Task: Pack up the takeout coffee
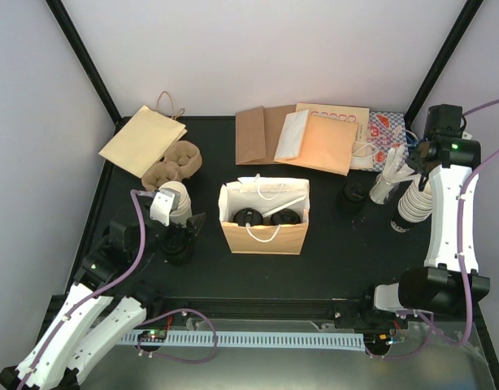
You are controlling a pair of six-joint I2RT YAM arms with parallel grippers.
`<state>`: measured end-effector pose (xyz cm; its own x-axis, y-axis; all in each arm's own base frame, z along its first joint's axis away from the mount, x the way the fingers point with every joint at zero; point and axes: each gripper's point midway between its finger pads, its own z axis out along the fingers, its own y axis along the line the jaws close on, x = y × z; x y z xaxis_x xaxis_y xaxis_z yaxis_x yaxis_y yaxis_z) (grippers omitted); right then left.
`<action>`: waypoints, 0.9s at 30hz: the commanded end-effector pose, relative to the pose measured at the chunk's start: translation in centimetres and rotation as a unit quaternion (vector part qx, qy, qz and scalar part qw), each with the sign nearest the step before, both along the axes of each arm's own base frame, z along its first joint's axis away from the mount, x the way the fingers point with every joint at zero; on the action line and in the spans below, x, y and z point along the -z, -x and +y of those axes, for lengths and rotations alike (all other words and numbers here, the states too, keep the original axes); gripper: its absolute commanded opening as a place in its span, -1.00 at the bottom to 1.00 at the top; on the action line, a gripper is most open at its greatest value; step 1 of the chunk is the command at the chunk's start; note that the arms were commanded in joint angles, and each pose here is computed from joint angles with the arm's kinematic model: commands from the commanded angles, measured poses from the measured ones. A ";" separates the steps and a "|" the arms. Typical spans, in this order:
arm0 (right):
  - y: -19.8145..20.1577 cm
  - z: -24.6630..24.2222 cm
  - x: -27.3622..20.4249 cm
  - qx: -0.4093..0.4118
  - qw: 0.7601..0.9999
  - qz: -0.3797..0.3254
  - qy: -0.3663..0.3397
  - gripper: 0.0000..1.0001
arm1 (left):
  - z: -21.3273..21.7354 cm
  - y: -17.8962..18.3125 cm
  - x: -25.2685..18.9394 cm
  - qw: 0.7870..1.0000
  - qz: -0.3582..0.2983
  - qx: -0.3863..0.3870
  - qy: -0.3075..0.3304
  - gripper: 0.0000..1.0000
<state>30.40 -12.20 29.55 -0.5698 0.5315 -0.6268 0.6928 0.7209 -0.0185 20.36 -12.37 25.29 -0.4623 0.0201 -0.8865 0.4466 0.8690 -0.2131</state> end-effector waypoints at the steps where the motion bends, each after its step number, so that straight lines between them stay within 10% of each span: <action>1: -0.8 0.0 -0.2 -0.003 1.000 -0.019 -0.004 -0.23 | 0.1 -0.2 -0.3 1.000 -0.008 -0.008 0.006 0.98; 14: -1.4 0.3 0.1 -0.012 1.000 -0.013 -0.015 -0.97 | 0.1 -0.3 -0.3 1.000 -0.006 -0.008 0.005 0.97; 23: -0.9 1.4 0.2 -0.038 0.999 -0.009 -0.032 -0.46 | 0.1 -0.3 -0.2 1.000 -0.005 -0.008 0.004 0.98; 27: -0.9 2.0 0.6 -0.050 0.998 -0.013 -0.043 -0.59 | 0.1 -0.3 -0.3 1.000 -0.006 -0.009 0.004 0.97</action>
<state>31.60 -10.93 28.49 -0.6107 0.5286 -0.5896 0.6399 0.7681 0.0259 20.38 -12.35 25.27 -0.4628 0.0200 -0.8862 0.4451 0.8698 -0.2128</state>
